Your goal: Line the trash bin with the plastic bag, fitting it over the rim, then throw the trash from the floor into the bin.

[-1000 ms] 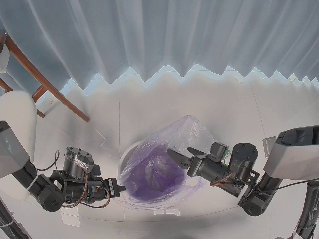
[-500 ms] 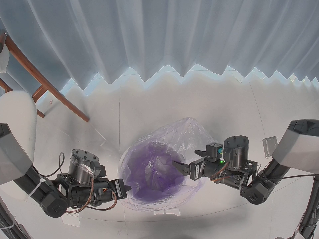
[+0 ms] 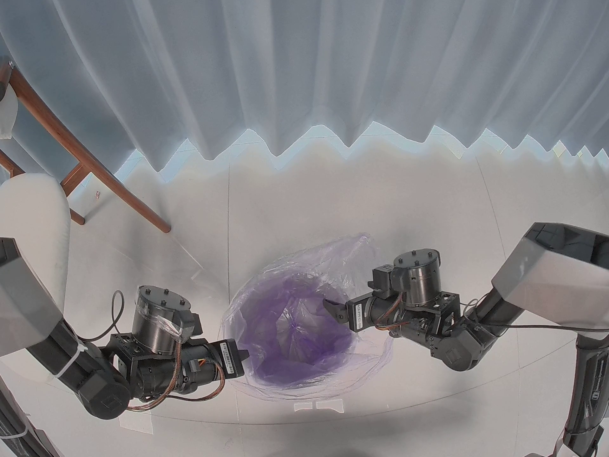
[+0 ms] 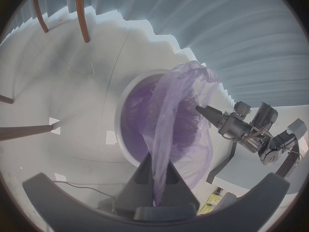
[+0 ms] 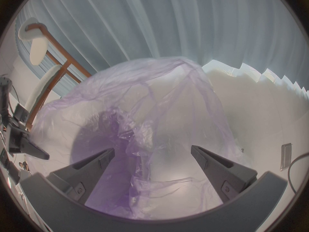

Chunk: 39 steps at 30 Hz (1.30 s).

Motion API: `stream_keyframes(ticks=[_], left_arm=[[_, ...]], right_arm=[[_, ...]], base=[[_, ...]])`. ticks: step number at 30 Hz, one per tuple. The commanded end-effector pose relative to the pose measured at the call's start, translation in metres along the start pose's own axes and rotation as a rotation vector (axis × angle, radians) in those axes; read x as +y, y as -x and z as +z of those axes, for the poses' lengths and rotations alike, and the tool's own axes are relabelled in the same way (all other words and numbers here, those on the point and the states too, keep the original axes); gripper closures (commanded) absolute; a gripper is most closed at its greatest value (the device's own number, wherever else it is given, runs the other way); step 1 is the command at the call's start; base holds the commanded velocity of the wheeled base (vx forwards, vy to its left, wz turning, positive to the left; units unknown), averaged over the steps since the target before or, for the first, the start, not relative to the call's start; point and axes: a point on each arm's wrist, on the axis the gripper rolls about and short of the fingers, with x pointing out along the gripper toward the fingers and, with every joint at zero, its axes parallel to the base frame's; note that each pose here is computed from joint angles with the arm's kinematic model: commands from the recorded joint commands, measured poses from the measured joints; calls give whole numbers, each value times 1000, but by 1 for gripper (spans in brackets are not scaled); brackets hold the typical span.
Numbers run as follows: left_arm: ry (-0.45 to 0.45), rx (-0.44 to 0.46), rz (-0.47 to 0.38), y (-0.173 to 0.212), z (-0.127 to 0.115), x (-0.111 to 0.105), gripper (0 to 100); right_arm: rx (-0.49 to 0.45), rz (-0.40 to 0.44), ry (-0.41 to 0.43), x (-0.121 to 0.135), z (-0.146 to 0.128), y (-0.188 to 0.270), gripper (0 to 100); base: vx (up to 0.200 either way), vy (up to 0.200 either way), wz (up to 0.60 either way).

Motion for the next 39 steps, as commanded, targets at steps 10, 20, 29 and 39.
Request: stream_keyframes(ticks=[10, 20, 29, 39], left_arm=[[-9, -10, 14, 0, -2, -1, 100], [-11, -8, 15, -1, -2, -1, 100], [-17, -22, 0, -1, 0, -5, 100], [-25, -62, -5, -2, -1, -9, 100]], right_arm=[[58, -25, 7, 0, -27, -36, 0], [54, -23, 6, 1, -29, -46, 0], [47, -26, 4, 1, -27, -45, 100], [25, -43, 5, 2, -17, -36, 100]], base=[[0, 0, 0], [0, 0, 0], [0, 0, 0], [0, 0, 0]])
